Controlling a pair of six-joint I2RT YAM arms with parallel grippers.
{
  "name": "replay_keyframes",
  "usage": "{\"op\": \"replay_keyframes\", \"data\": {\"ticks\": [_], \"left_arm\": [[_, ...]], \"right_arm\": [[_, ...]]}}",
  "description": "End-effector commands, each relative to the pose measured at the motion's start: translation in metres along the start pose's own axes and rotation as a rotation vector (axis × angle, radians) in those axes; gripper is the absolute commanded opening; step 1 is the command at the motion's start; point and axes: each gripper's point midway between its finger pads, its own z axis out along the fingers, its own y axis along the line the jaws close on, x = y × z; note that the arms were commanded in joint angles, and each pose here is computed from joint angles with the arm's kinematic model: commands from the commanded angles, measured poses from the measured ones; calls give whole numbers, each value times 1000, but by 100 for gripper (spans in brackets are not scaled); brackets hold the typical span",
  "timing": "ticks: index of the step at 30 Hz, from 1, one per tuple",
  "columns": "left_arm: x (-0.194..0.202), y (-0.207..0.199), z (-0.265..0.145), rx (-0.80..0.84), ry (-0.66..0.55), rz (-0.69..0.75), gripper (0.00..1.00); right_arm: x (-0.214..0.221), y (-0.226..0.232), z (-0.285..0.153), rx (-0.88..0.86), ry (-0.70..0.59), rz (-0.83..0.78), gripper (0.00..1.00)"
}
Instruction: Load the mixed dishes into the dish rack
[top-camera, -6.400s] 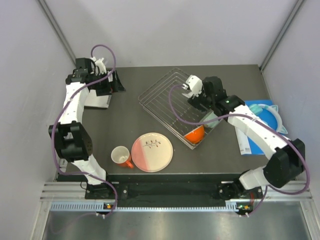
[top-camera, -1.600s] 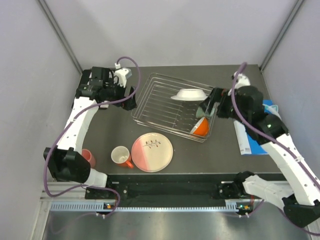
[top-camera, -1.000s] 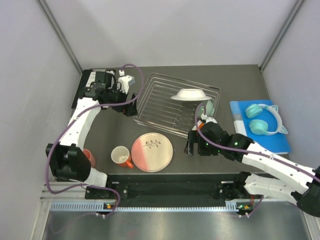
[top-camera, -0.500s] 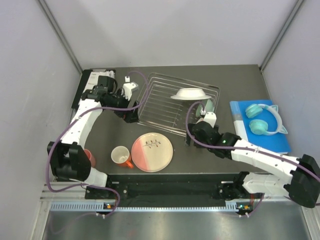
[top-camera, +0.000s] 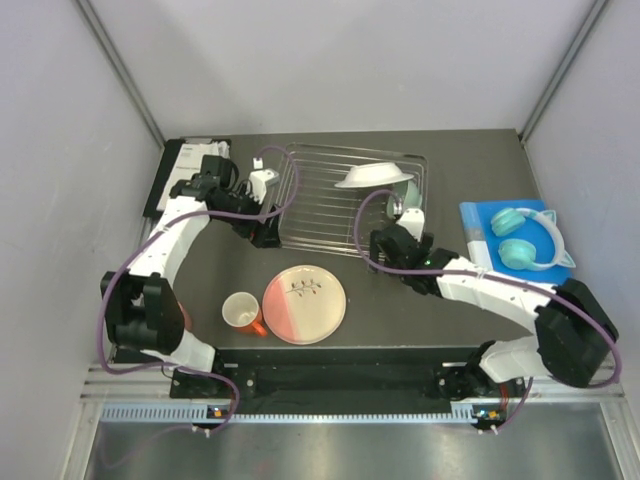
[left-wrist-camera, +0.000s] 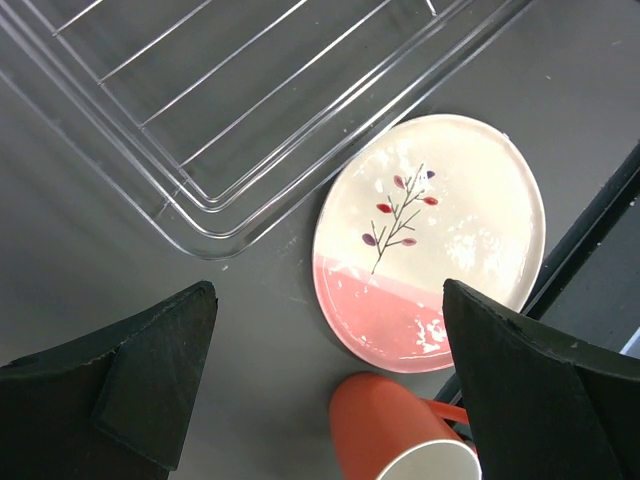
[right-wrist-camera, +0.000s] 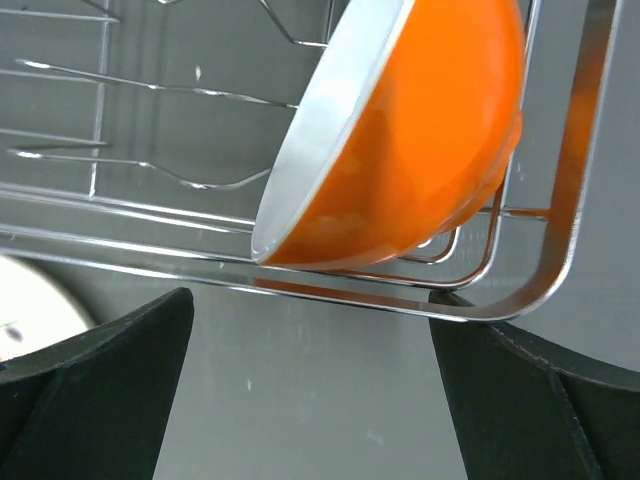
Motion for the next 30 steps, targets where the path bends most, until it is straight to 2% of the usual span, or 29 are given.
{"op": "replay_keyframes", "data": {"ticks": [1,4,8,12,15,18,22,30], "left_arm": [[-10,-6,1,51,-34,30,99],[-2,-9,3,79,-2,56,99],[15,-14,4,110,47,95,98],[42,-6,12,110,155,165,94],[60,-3,19,130,218,163,91],[73,-4,28,157,256,164,90],[90,-7,40,191,312,174,90],[112,-2,66,189,391,210,91]], "right_arm": [[-45,35,13,-76,-100,-11,100],[-42,40,14,-95,-74,-28,100],[-12,40,0,-144,7,-62,100],[23,62,-36,-325,129,-94,100],[42,86,-62,-472,204,-109,100],[55,100,-73,-547,269,-108,100],[65,116,-75,-617,291,-39,100],[91,119,-53,-595,339,-27,97]]}}
